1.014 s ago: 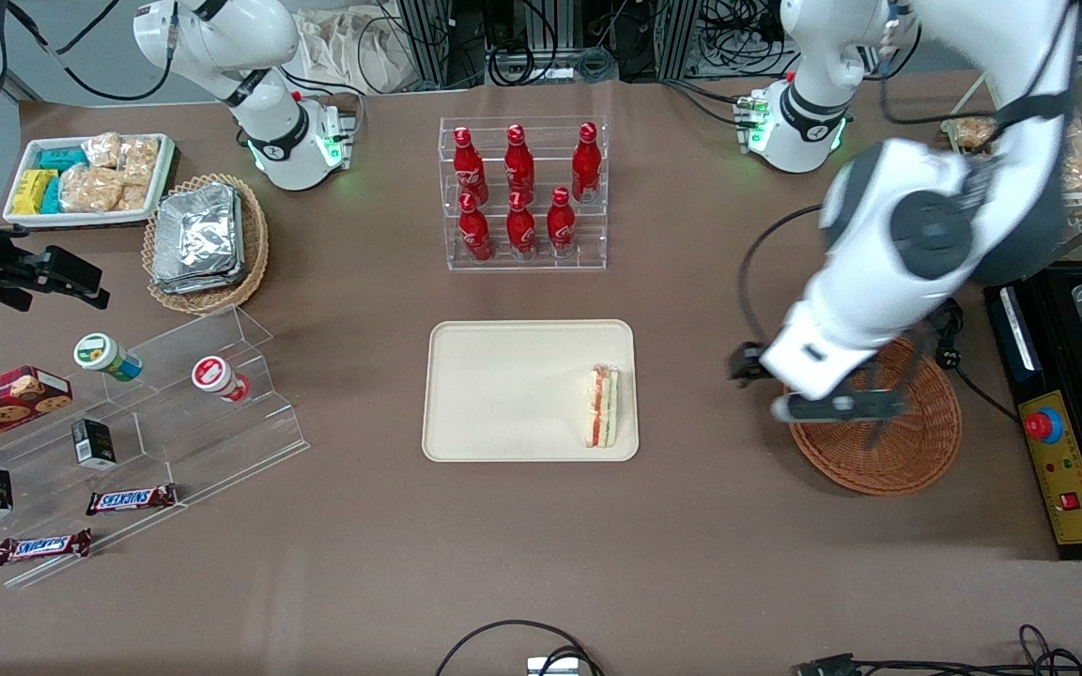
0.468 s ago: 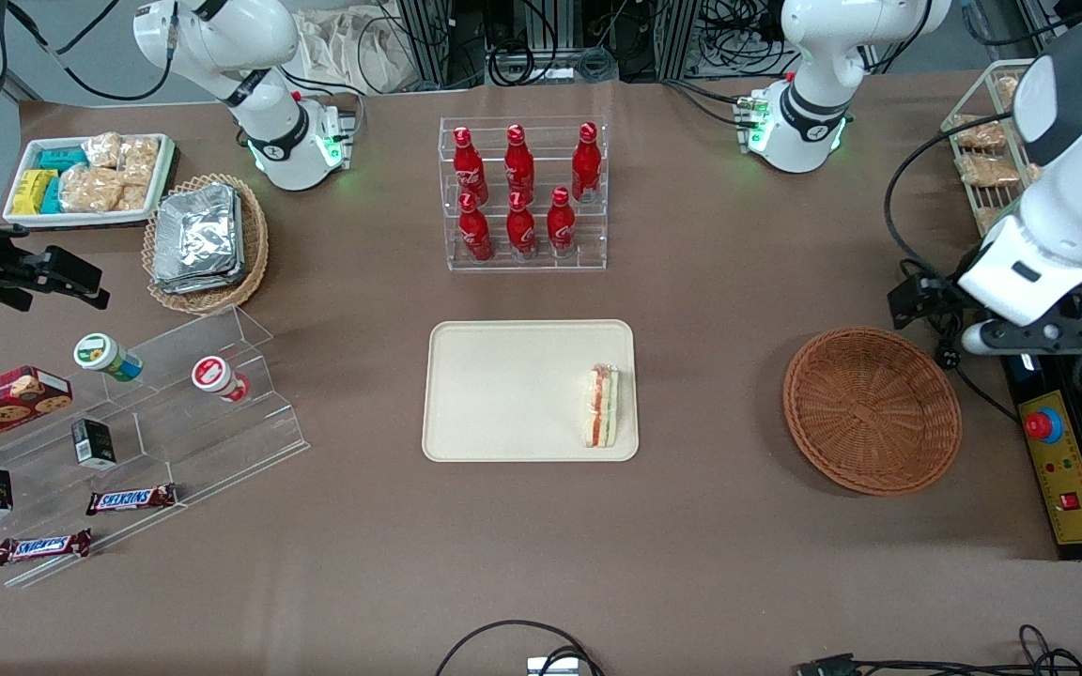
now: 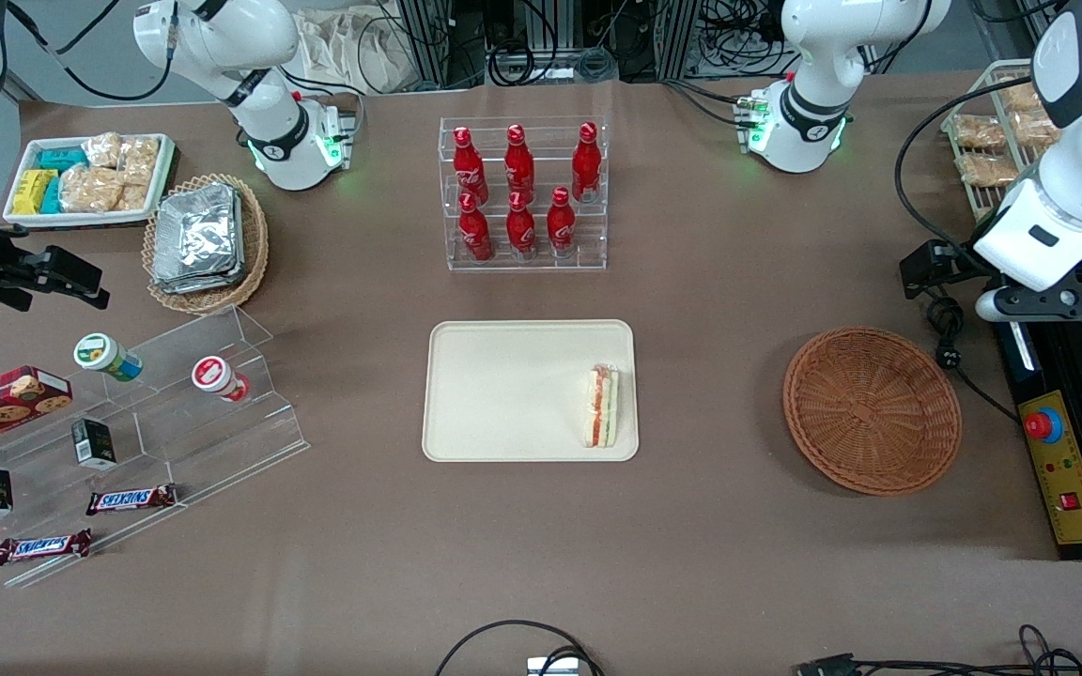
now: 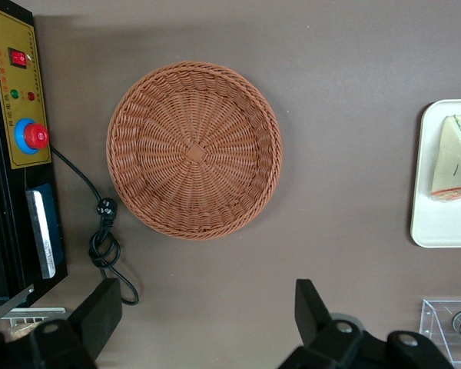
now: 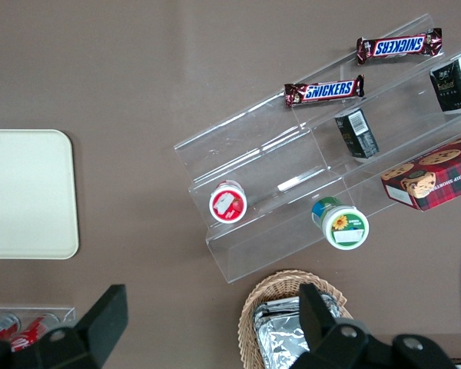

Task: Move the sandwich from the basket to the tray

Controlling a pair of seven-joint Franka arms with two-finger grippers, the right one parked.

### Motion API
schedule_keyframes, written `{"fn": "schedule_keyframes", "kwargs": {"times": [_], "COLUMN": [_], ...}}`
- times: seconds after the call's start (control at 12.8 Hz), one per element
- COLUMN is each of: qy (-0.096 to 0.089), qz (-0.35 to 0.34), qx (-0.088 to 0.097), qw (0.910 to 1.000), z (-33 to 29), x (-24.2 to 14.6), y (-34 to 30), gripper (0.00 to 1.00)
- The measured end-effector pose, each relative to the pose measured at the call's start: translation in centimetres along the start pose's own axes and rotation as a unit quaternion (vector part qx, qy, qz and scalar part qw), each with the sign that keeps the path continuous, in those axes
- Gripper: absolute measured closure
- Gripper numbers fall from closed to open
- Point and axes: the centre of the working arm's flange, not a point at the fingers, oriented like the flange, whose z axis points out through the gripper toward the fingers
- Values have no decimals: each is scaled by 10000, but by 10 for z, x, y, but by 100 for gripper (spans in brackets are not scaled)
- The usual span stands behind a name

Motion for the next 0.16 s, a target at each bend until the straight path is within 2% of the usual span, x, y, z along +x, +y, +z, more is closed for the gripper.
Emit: {"fn": "schedule_keyframes", "kwargs": {"times": [0.16], "qy": [-2], "qz": [0], "qx": [-3], "qw": [10000], "z": [0], "x": [0], "y": [0], "gripper": [0]}}
